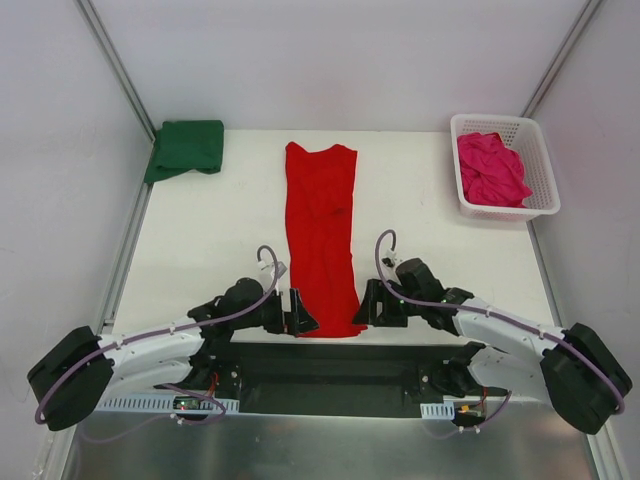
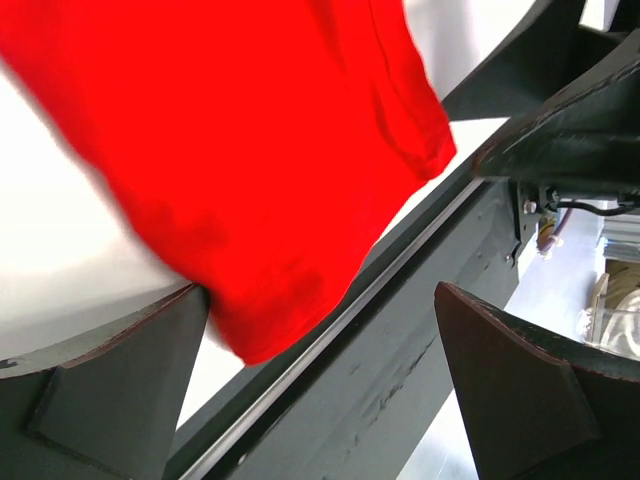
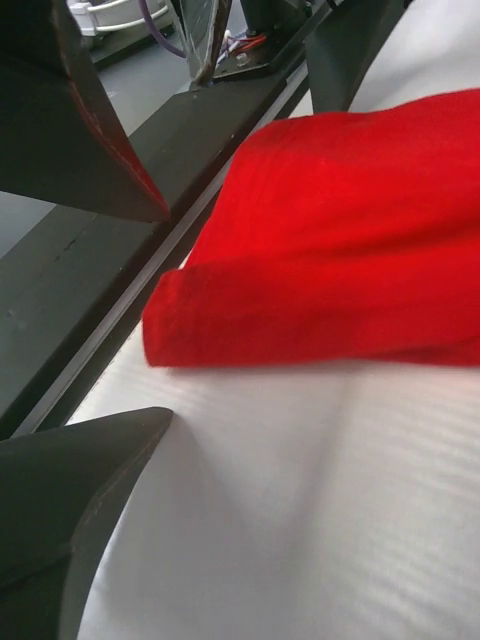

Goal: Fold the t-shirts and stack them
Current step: Grab the bottom of the folded rectangular tshirt with both arms

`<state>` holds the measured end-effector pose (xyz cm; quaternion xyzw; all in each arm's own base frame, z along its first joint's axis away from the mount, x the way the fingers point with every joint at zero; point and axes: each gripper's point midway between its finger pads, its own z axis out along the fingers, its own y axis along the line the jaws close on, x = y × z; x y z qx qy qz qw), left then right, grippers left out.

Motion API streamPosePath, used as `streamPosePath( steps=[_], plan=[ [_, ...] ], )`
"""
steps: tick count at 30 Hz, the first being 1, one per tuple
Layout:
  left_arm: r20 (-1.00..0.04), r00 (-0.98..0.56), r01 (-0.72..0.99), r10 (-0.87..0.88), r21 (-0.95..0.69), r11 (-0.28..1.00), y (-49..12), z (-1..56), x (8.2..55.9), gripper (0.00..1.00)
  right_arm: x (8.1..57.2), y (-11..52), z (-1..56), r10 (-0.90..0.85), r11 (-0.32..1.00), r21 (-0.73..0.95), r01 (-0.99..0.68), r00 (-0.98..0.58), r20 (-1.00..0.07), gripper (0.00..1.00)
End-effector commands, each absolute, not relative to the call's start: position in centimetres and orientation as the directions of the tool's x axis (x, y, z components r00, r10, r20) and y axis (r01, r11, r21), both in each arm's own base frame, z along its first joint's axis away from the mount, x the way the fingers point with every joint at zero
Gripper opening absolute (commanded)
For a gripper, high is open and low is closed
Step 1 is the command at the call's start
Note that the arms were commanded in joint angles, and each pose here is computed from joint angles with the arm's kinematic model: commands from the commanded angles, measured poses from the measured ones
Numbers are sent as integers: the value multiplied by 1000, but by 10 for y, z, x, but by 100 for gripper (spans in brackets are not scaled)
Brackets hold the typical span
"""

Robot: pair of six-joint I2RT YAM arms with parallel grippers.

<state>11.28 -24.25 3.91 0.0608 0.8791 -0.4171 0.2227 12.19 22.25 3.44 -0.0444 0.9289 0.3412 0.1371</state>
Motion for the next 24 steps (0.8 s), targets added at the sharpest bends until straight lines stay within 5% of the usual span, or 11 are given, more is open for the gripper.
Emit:
streamPosePath(
  steps=[1, 18, 24],
  plan=[
    [-370, -929, 255, -15, -669, 698, -232, 8, 98, 99, 123, 232, 26, 32, 781, 606, -151, -959, -281, 78],
    [-360, -933, 259, 3, -666, 700, -223, 11, 88, 99, 105, 241, 18, -13, 797, 576, -180, -959, -282, 78],
    [-342, -939, 259, 28, -655, 710, -223, 7, 85, 70, 100, 236, 15, -13, 810, 560, -175, -960, -280, 78]
  ],
)
